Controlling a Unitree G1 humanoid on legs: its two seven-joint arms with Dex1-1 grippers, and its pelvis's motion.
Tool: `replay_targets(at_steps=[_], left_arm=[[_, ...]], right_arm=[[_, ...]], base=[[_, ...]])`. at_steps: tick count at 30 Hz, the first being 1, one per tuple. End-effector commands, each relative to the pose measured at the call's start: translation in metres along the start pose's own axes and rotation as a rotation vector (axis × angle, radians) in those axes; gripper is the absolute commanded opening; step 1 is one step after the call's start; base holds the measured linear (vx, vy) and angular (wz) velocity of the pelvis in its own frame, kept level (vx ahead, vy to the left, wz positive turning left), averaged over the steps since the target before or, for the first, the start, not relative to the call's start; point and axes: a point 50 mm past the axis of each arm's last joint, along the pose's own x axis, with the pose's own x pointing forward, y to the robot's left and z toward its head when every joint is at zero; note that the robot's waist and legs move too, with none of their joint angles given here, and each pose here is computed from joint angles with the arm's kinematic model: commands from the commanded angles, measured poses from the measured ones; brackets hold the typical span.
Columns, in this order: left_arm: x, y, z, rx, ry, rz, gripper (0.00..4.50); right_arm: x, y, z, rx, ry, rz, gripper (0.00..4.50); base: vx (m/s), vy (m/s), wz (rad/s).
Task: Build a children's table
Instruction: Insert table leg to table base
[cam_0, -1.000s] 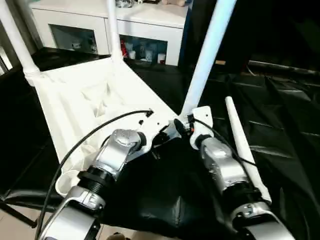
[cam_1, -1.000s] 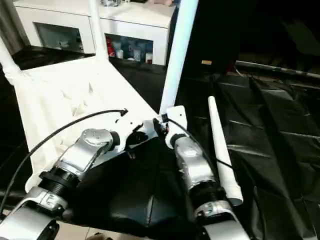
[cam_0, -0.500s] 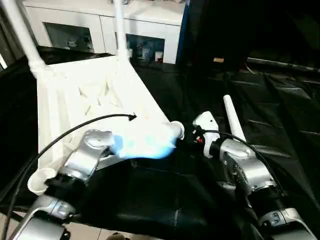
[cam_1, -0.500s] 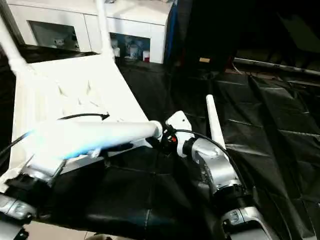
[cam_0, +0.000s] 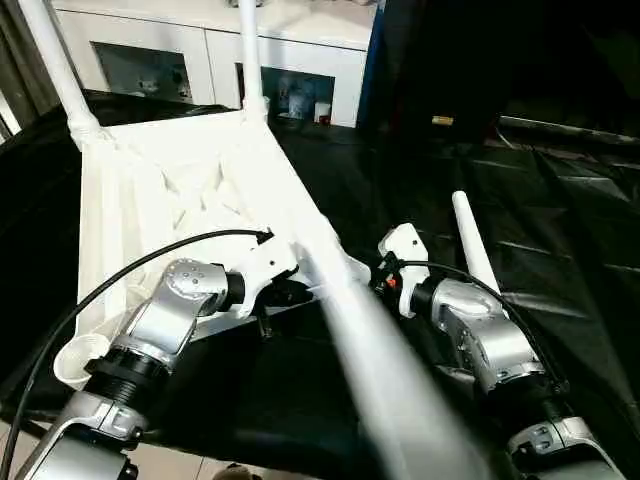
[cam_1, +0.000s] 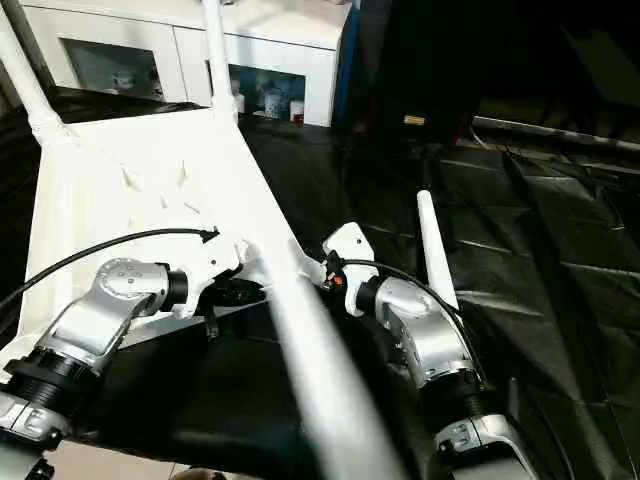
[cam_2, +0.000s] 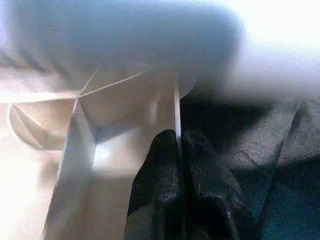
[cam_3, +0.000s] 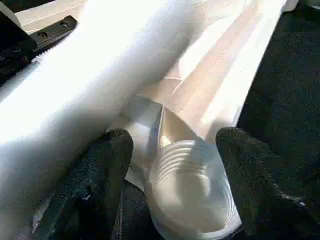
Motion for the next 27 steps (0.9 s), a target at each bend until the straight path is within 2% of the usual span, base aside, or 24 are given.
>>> replay_targets(at_steps=[1, 2, 8, 11, 14, 18, 19, 20, 22, 24, 27], left_arm=[[0.003, -0.006, 0.009, 0.033, -0.054, -0.046, 0.0], [0.003, -0.006, 0.009, 0.033, -0.052, -0.047, 0.0], [0.005, -0.001, 0.007, 0.016, -0.018, 0.009, 0.0], [0.004, 0.005, 0.007, 0.017, 0.004, 0.048, 0.0], [0.003, 0.005, 0.007, 0.019, 0.006, 0.044, 0.0], [0.003, 0.005, 0.005, 0.015, 0.011, 0.046, 0.0], [0.003, 0.005, 0.004, 0.014, 0.012, 0.046, 0.0], [0.003, 0.005, 0.004, 0.014, 0.012, 0.046, 0.0], [0.002, 0.005, 0.003, 0.014, 0.015, 0.047, 0.0], [0.002, 0.005, 0.002, 0.015, 0.016, 0.047, 0.0], [0.002, 0.004, 0.001, 0.017, 0.019, 0.045, 0.0]], right_arm=[[-0.005, -0.001, -0.001, 0.0, -0.003, -0.011, 2.59], [-0.006, -0.001, -0.002, 0.0, 0.001, -0.01, 2.35], [-0.006, -0.007, -0.006, -0.013, 0.042, -0.098, 2.02], [-0.005, -0.021, 0.001, 0.011, 0.028, -0.242, 2.02], [-0.005, -0.022, 0.008, 0.055, -0.002, -0.246, 2.27], [-0.012, -0.025, 0.027, 0.127, -0.011, -0.231, 2.6], [-0.015, -0.025, 0.037, 0.168, -0.008, -0.206, 2.67], [-0.015, -0.025, 0.037, 0.168, -0.008, -0.206, 2.86], [-0.02, -0.019, 0.048, 0.195, 0.023, -0.133, 2.99], [-0.023, -0.013, 0.052, 0.208, 0.04, -0.076, 3.09], [-0.031, 0.01, 0.059, 0.198, 0.104, 0.088, 3.32]], base=[[0.0, 0.0, 0.0], [0.0, 0.0, 0.0], [0.0, 0.0, 0.0], [0.0, 0.0, 0.0], [0.0, 0.0, 0.0], [0.0, 0.0, 0.0], [0.0, 0.0, 0.0], [0.0, 0.0, 0.0], [0.0, 0.0, 0.0], [0.0, 0.0, 0.0], [0.0, 0.0, 0.0]])
